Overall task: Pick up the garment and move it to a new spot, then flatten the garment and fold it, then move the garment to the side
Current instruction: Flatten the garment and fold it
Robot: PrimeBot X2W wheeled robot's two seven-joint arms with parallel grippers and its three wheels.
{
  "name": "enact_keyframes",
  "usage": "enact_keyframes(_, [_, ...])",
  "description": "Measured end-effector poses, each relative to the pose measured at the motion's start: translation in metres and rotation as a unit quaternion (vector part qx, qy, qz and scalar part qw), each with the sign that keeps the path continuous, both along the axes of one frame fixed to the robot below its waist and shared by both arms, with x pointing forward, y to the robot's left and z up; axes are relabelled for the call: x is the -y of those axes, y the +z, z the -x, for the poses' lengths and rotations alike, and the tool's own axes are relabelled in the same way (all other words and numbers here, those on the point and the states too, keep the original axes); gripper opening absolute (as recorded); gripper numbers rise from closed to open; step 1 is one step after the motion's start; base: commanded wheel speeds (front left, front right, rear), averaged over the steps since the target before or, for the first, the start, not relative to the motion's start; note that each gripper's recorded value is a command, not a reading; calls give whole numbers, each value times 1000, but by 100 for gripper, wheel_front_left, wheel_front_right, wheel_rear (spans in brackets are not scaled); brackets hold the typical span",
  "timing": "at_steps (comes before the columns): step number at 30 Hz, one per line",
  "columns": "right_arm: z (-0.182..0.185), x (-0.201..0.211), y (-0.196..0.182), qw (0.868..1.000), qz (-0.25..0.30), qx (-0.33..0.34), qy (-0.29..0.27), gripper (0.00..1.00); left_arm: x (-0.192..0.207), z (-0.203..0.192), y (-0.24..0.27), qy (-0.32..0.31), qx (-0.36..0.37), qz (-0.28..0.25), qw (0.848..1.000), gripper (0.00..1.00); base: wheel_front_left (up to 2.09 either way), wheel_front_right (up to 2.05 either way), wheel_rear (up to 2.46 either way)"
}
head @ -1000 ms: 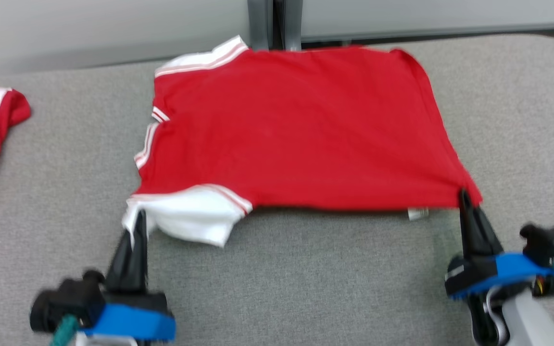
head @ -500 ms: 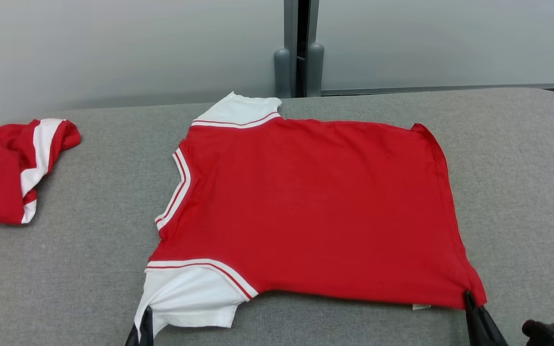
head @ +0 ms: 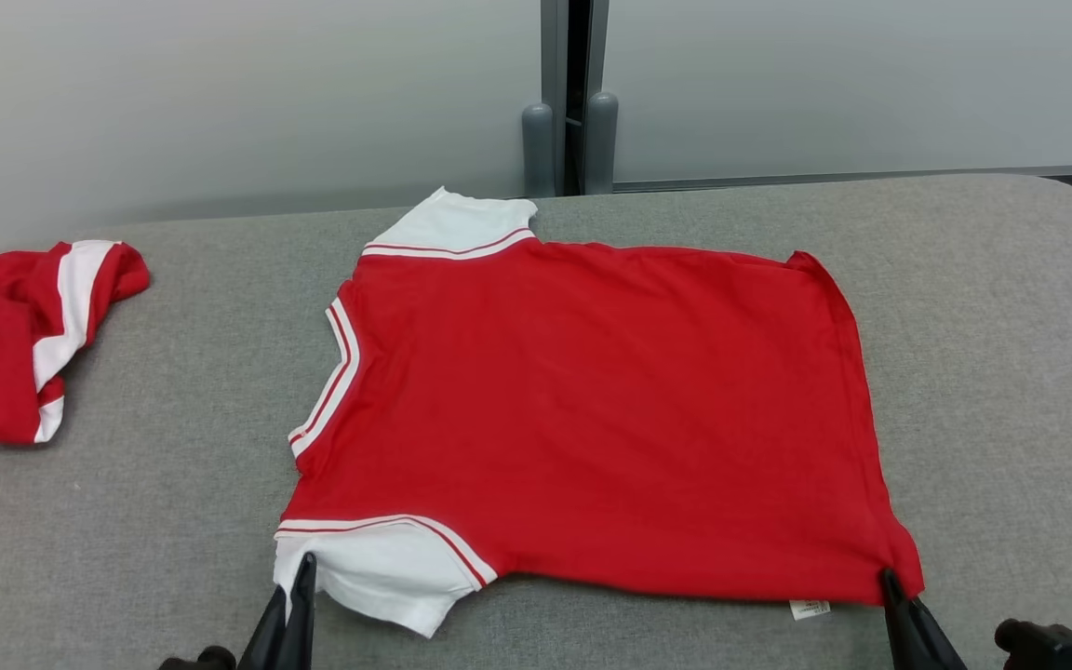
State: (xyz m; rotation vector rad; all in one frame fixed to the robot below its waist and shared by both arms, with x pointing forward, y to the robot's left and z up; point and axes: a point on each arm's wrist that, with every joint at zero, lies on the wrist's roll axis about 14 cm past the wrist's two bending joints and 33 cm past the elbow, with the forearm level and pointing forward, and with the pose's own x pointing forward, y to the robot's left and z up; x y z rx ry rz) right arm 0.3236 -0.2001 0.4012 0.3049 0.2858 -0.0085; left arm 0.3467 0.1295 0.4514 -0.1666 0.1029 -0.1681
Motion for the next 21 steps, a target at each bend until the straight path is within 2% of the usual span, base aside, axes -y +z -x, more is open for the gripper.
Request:
enact_keyframes(8, [-18,4,16,1000,5,22,3,0,3,-34,20,-35,43,-40,998,0,0,0,0])
enact_keyframes(21, [-47,9,25,1000,-1,25,7,0,9,-86,26,-69,60,-77,993,0,0,0,0])
